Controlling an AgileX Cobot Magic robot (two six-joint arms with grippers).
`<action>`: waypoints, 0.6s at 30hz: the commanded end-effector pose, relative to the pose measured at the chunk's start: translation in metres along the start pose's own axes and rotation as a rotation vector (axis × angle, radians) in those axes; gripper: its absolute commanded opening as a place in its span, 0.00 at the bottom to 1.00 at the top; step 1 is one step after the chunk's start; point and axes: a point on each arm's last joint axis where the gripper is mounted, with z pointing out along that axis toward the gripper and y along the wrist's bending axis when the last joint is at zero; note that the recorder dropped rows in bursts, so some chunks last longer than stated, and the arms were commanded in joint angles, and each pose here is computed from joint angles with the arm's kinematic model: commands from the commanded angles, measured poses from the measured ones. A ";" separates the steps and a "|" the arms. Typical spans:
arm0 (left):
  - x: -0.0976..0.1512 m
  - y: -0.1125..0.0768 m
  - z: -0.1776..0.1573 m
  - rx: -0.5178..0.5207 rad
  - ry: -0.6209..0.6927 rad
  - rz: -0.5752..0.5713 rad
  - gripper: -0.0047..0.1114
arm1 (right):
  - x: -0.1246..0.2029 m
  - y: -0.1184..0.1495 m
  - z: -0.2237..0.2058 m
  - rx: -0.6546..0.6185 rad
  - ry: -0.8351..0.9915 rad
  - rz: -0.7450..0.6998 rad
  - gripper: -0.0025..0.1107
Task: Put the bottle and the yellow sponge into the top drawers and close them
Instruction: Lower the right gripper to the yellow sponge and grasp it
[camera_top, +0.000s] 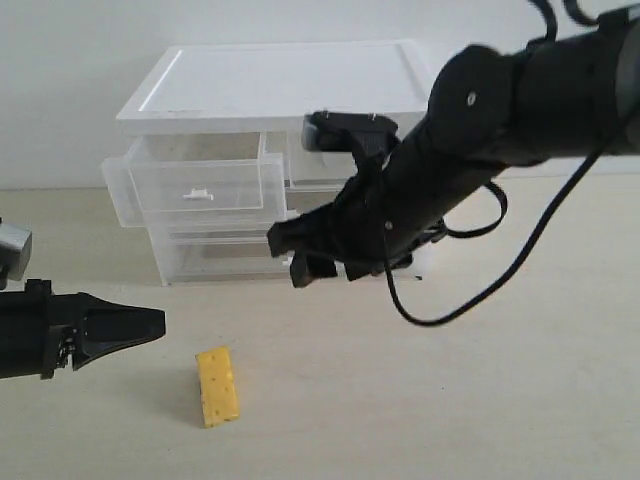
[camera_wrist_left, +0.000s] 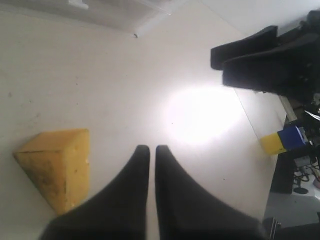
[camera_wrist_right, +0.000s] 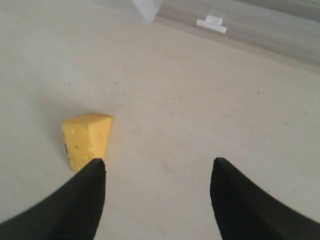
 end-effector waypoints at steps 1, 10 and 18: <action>-0.002 -0.001 -0.002 -0.008 -0.021 0.050 0.07 | 0.020 0.015 0.024 -0.001 -0.042 -0.057 0.51; 0.001 0.012 -0.002 -0.145 0.010 0.063 0.07 | 0.039 0.050 0.080 -0.015 -0.156 -0.081 0.51; 0.001 0.015 -0.003 -0.182 0.018 0.059 0.07 | 0.053 0.047 0.115 0.008 -0.157 -0.054 0.51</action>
